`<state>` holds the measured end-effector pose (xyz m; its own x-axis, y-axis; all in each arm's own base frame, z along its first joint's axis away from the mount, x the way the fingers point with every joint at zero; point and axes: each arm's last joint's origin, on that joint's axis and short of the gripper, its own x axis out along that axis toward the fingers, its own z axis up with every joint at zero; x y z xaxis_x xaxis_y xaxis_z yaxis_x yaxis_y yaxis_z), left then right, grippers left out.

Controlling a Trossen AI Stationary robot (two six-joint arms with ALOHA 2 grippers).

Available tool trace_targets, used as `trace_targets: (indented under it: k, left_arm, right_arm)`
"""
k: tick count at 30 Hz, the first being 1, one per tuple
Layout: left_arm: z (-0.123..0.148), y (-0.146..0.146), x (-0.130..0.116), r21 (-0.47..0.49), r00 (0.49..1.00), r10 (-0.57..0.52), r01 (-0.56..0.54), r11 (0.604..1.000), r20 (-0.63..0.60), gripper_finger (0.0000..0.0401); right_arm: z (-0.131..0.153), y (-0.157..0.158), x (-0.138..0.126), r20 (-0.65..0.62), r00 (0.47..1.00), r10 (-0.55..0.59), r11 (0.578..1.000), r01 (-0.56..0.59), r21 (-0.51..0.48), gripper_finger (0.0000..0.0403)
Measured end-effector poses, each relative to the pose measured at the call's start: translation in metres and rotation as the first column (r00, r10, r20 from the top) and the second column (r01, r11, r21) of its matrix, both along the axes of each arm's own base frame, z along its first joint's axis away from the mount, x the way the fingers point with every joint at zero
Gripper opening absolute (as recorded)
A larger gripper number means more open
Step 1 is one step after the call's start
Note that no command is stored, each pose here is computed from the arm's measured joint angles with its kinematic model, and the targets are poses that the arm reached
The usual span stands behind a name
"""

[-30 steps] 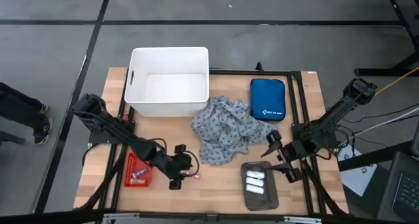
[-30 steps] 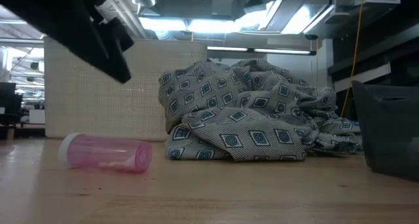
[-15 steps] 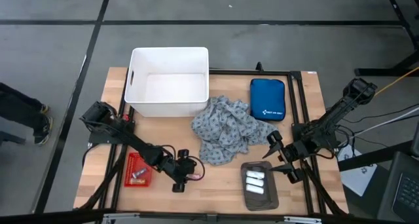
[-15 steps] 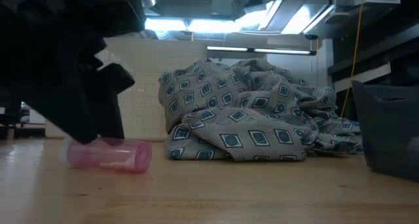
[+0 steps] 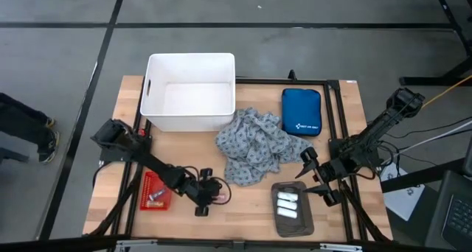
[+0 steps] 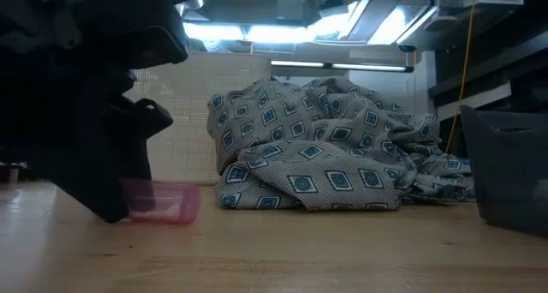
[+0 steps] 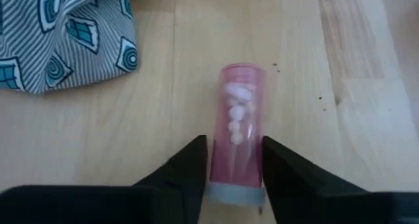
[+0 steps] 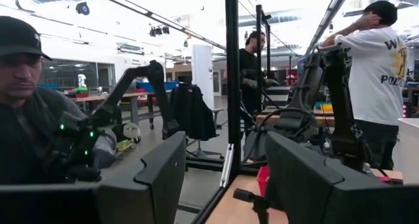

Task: Pick & Place Medicine items
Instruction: Put the pink pill bottle into the red bin

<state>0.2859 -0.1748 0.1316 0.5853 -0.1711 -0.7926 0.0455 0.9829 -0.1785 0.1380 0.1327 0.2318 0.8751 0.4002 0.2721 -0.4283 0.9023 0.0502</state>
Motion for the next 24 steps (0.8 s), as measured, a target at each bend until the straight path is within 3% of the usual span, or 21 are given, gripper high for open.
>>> trace_targets:
  k: [6,14,24]
  left_arm:
    - [0.035,-0.008,-0.016,-0.064,0.996,-0.054,0.059,0.996,0.066,0.0067]
    - [0.088,-0.010,-0.059,-0.062,0.991,-0.068,0.075,0.995,0.117,0.0080]
    - [0.108,0.000,-0.141,-0.034,0.979,0.146,-0.152,0.988,-0.142,0.0081]
  right_arm:
    - [-0.002,0.000,0.000,-0.019,1.000,0.004,1.000,-0.004,0.000,0.0210]
    - [-0.002,0.001,0.000,-0.029,1.000,0.007,1.000,-0.007,0.005,0.0210]
    - [-0.003,0.001,0.001,-0.038,0.999,0.012,1.000,-0.012,0.018,0.0210]
